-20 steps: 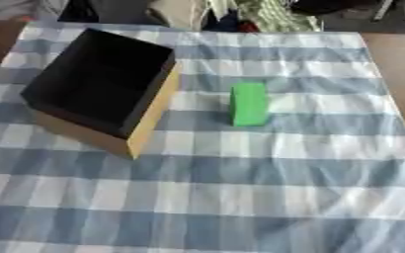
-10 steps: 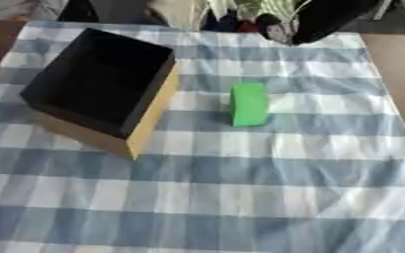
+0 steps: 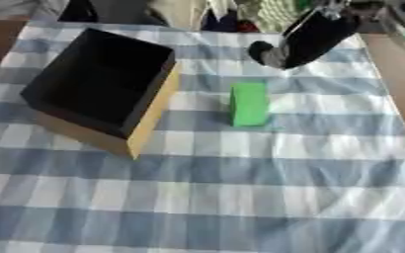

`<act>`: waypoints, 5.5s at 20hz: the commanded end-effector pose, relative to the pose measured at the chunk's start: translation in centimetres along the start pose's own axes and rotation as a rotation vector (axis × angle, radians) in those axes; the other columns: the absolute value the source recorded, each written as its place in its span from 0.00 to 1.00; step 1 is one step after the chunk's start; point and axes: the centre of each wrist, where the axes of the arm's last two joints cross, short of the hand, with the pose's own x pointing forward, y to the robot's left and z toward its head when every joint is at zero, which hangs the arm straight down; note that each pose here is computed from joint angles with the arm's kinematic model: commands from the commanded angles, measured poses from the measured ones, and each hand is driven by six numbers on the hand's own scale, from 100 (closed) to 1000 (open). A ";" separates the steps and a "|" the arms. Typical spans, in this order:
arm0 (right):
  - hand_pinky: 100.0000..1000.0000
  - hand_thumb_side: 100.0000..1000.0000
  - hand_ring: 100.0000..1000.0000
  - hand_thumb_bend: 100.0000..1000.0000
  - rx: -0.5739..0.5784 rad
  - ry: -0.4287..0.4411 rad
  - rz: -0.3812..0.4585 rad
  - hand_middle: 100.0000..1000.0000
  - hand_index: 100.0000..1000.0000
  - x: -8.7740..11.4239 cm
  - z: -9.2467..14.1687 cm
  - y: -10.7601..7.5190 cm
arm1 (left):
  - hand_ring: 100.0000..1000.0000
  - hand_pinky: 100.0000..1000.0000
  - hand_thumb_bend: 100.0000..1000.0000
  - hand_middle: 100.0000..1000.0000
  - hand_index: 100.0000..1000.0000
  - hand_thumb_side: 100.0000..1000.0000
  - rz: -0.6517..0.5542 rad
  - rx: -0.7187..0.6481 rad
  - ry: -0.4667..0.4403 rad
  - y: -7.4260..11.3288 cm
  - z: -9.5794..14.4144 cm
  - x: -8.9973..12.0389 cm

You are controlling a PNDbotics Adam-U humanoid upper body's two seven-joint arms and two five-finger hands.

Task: Pick up objects on the table and place them in the box.

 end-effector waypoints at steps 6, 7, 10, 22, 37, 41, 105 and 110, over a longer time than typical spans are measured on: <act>1.00 0.00 1.00 0.24 0.237 0.138 -0.197 0.92 1.00 0.6 -0.1 0.8 | 0.69 0.57 0.25 0.54 0.69 0.32 0.003 -0.019 -0.029 0.0 -0.5 0.5; 1.00 0.00 1.00 0.25 0.245 0.139 -0.203 0.92 1.00 0.7 -0.2 0.9 | 0.69 0.57 0.25 0.54 0.69 0.32 0.004 -0.019 -0.028 0.0 -0.5 0.5; 1.00 0.00 1.00 0.26 0.270 0.140 -0.211 0.92 1.00 1.0 -0.5 1.4 | 0.69 0.57 0.24 0.54 0.69 0.32 0.005 -0.020 -0.026 0.0 -0.5 0.5; 1.00 0.07 1.00 0.39 0.339 0.161 -0.183 0.91 1.00 0.7 -2.1 3.4 | 0.69 0.57 0.24 0.54 0.69 0.30 0.010 -0.024 -0.022 0.0 -0.4 0.5; 1.00 0.17 1.00 0.46 0.399 0.262 -0.120 0.92 1.00 -2.9 -6.2 5.6 | 0.69 0.57 0.24 0.54 0.69 0.31 0.013 -0.028 -0.021 -0.1 -0.4 0.5; 1.00 0.18 1.00 0.46 0.425 0.276 -0.120 0.92 1.00 -3.8 -7.1 6.3 | 0.69 0.57 0.24 0.54 0.69 0.31 0.015 -0.029 -0.020 -0.1 -0.4 0.5; 0.89 0.00 0.88 0.00 0.133 0.262 -0.137 0.54 0.61 0.3 -9.8 -1.4 | 0.70 0.57 0.23 0.54 0.69 0.32 0.028 -0.021 -0.007 -0.2 -0.2 0.5; 0.85 0.00 0.84 0.00 0.101 0.189 -0.128 0.54 0.62 3.4 -11.2 -2.7 | 0.69 0.57 0.23 0.54 0.69 0.32 0.035 -0.025 -0.008 -0.3 -0.2 0.5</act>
